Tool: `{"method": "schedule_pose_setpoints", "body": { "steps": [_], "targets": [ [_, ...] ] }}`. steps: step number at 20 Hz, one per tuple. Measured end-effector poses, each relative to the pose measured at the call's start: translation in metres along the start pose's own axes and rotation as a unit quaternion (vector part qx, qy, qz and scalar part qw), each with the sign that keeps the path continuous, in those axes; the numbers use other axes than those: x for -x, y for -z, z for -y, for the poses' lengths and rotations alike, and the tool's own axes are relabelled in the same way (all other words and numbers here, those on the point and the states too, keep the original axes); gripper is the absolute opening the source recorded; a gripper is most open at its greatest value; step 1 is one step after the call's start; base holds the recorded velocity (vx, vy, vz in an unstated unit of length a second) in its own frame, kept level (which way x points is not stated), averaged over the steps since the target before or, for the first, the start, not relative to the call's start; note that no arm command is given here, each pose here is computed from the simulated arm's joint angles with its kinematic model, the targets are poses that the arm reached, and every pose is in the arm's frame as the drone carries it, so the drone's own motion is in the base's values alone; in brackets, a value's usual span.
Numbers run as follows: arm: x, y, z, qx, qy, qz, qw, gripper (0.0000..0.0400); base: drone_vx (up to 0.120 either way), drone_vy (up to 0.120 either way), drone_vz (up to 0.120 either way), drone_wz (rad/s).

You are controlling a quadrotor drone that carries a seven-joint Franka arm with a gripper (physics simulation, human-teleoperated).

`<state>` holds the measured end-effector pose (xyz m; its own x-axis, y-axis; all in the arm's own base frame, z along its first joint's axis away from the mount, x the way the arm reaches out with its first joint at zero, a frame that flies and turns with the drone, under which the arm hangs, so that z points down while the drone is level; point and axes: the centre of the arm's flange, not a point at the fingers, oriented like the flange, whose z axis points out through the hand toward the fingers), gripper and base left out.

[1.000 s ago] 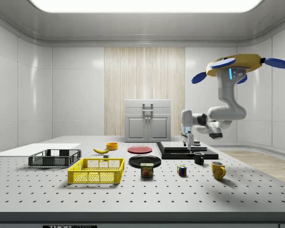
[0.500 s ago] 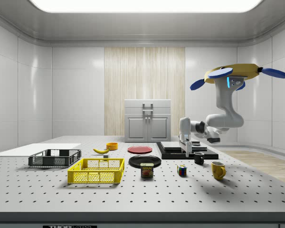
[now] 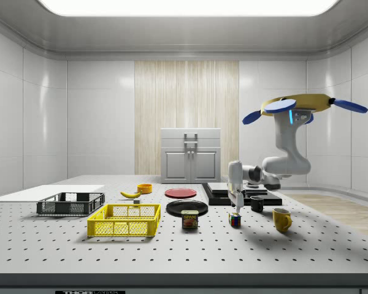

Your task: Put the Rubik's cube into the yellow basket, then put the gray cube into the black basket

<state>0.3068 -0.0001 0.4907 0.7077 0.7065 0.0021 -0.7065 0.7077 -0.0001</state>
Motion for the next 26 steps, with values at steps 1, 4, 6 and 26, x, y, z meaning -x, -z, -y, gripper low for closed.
{"method": "schedule_pose_setpoints", "body": {
  "steps": [1, 4, 6, 26],
  "targets": [
    [0.000, 0.000, 0.000, 0.000, 0.000, 0.000, 1.000, 0.0400, 0.000, 0.000, 0.000, 0.000],
    [0.000, 0.000, 0.000, 0.000, 0.000, 0.000, 1.000, 0.0400, 0.000, 0.000, -0.053, 0.000],
    [0.000, 0.000, 0.000, 0.000, 0.000, 0.000, 1.000, 0.0400, 0.000, 0.000, 0.000, 0.000],
    [-0.008, -0.037, -0.001, 0.000, 0.000, 0.000, 1.000, 0.0400, 0.000, 0.000, 0.000, 0.000]
  ]
}}
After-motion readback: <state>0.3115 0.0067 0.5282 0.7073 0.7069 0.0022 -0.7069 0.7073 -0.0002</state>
